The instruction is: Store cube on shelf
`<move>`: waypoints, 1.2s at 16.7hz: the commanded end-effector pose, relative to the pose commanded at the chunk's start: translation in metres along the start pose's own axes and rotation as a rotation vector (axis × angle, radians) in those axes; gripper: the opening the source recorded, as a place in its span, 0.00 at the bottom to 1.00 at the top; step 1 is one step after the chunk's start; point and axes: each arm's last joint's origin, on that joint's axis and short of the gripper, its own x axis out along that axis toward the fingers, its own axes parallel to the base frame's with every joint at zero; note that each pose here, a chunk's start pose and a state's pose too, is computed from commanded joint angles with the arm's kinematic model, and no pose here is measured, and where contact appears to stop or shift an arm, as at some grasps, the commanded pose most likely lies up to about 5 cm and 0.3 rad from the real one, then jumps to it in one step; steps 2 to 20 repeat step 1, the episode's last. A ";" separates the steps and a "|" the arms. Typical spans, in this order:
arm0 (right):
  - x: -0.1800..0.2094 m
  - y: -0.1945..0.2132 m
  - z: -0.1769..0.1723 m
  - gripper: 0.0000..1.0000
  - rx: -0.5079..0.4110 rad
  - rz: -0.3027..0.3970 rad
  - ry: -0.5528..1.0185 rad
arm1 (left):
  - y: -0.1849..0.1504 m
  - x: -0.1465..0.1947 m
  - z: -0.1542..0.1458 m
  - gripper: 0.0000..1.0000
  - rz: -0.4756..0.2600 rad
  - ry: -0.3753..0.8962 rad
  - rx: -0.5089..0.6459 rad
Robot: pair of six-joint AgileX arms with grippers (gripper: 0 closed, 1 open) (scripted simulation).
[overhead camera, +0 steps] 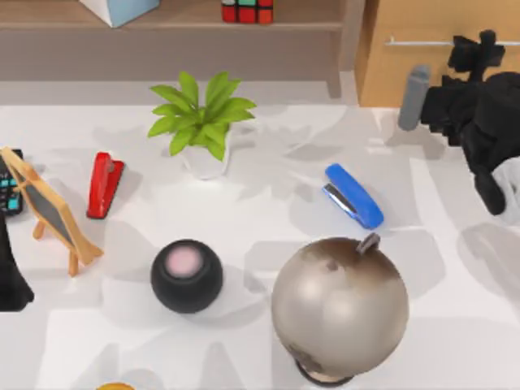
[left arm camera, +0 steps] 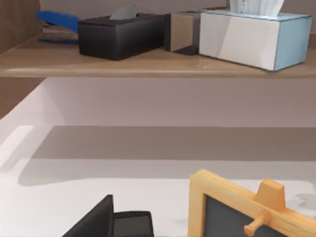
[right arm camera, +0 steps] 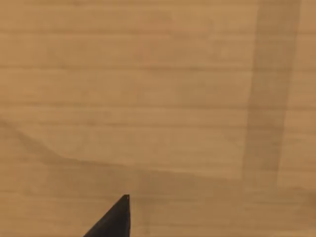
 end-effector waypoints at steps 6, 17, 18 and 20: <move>0.000 0.000 0.000 1.00 0.000 0.000 0.000 | 0.000 0.000 0.000 1.00 0.000 0.000 0.000; 0.000 0.000 0.000 1.00 0.000 0.000 0.000 | 0.000 0.000 0.000 1.00 0.000 0.000 0.000; 0.000 0.000 0.000 1.00 0.000 0.000 0.000 | 0.000 0.000 0.000 1.00 0.000 0.000 0.000; 0.000 0.000 0.000 1.00 0.000 0.000 0.000 | 0.000 0.000 0.000 1.00 0.000 0.000 0.000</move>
